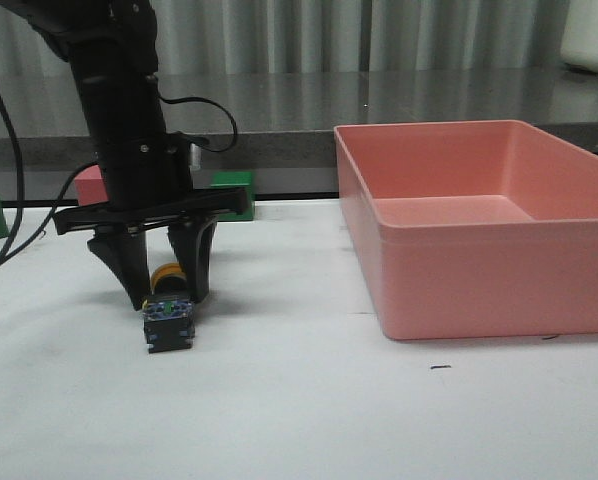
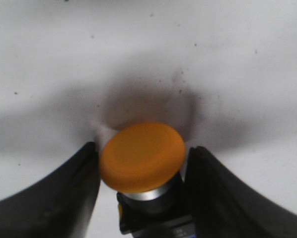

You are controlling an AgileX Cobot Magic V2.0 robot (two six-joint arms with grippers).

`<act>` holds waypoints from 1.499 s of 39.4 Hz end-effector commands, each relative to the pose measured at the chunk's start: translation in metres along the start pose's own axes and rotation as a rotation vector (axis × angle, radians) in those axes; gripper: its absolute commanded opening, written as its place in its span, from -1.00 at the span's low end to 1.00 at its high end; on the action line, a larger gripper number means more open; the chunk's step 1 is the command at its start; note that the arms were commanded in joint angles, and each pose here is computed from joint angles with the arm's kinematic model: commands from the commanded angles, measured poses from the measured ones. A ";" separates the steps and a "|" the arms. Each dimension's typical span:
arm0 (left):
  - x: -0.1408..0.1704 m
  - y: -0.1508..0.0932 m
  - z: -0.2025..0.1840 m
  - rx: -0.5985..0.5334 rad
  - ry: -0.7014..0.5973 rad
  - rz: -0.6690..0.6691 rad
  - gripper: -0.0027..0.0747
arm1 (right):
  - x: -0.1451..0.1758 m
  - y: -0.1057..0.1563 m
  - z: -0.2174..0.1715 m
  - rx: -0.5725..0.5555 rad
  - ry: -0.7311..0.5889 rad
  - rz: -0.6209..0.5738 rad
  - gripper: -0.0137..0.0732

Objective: Place and stand button with both arms
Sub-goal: 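Lower the left gripper over the button and grasp its yellow cap, then lift the button and rotate it upright with the left gripper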

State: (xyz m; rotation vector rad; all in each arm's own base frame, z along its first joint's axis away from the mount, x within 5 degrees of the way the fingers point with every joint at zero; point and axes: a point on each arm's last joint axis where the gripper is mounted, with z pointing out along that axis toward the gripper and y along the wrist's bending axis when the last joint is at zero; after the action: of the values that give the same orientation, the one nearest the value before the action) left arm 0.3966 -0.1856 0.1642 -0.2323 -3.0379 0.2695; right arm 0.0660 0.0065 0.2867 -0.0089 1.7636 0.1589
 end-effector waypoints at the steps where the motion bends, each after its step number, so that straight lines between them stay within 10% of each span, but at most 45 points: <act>1: 0.007 -0.010 -0.031 0.031 -0.023 0.007 -0.40 | -0.015 0.002 -0.002 -0.011 -0.106 -0.019 -0.85; 15: 0.009 -0.009 -0.049 0.004 -0.094 0.045 -0.61 | -0.015 0.002 -0.002 -0.011 -0.106 -0.019 -0.85; 33: 0.057 0.003 -0.129 -0.028 -0.716 0.144 -0.61 | -0.015 0.002 -0.002 -0.011 -0.106 -0.019 -0.85; 59: 0.121 0.019 -0.083 0.096 -1.406 0.399 -0.61 | -0.015 0.002 -0.002 -0.011 -0.106 -0.019 -0.85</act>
State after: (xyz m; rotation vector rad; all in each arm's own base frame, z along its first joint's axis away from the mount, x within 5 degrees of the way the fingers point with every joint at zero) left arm 0.2926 -0.1282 0.2209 -0.8351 -4.1078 0.6478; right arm 0.0660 0.0065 0.2867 -0.0089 1.7632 0.1590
